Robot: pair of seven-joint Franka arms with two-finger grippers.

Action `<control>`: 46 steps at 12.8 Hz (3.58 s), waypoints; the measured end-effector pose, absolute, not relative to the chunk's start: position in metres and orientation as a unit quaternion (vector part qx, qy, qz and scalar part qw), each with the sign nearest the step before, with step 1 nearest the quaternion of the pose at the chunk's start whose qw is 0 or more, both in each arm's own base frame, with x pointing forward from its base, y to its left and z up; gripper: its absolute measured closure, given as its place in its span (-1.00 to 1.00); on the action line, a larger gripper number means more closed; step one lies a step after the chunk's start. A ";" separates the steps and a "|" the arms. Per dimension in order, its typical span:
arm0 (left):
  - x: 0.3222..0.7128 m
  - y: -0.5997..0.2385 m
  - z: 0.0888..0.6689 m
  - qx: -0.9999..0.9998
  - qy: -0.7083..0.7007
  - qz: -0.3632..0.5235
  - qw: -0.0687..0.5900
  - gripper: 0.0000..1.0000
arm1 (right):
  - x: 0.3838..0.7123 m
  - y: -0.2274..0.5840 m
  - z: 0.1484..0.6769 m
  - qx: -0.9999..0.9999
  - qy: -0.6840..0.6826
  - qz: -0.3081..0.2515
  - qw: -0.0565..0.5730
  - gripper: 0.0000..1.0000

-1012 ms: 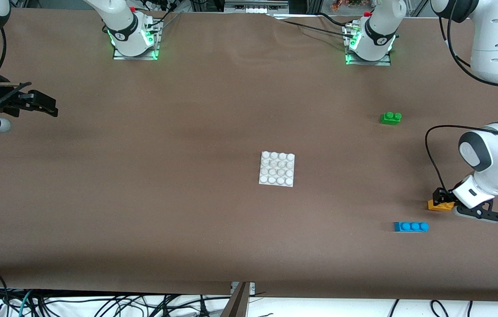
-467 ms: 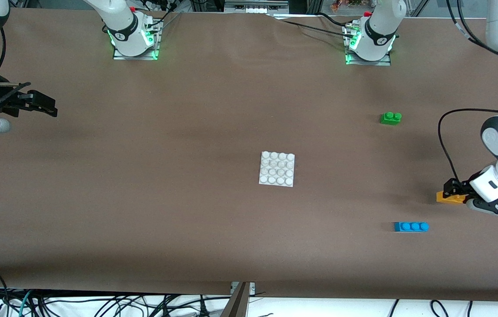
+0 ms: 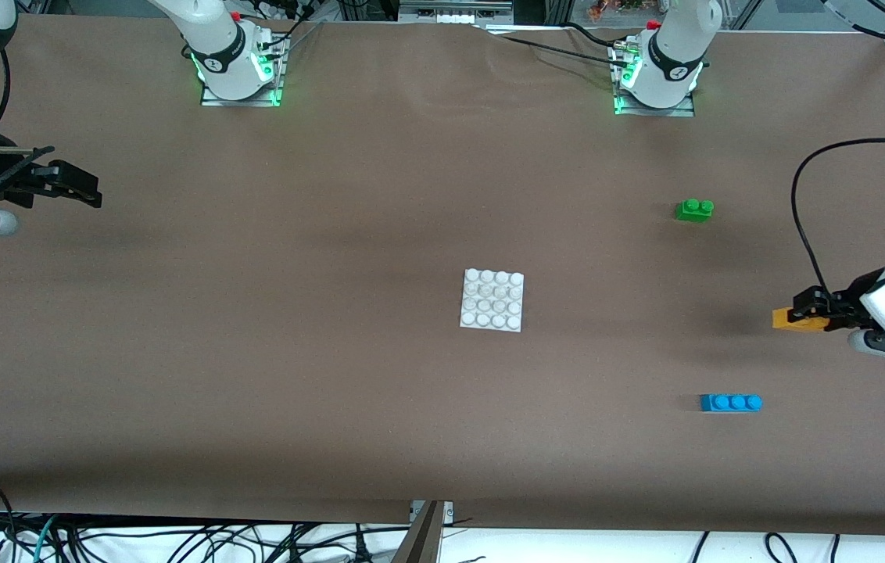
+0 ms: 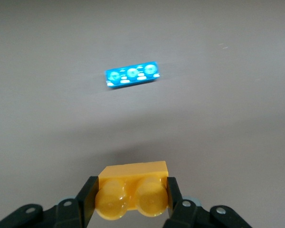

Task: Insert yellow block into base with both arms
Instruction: 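Lift and carry the yellow block with the left gripper over the base plate, then lower the yellow block onto the base plate studs and press down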

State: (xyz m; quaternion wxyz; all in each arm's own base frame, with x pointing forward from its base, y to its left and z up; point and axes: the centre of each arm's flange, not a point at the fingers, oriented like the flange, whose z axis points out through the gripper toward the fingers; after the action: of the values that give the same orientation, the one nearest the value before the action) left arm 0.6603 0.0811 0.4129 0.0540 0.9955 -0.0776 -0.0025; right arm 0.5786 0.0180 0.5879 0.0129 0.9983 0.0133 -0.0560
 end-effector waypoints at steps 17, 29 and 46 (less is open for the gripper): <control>0.610 -0.298 0.356 0.998 -0.024 -0.035 0.048 -0.24 | 0.579 0.017 0.586 0.998 0.012 -0.058 0.013 -1.00; 0.575 -0.390 0.252 0.999 -0.001 -0.016 0.032 -0.24 | 0.579 0.017 0.586 0.998 0.012 -0.058 0.013 -1.00; 0.562 -0.410 0.236 1.000 -0.012 0.004 0.024 -0.24 | 0.579 0.017 0.586 0.998 0.012 -0.058 0.013 -1.00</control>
State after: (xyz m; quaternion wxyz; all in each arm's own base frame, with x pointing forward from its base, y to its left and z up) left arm 0.5622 -0.4099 0.2359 0.0241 0.9996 -0.0125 0.0043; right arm 0.5794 0.0167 0.5860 0.0131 0.9982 0.0121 -0.0579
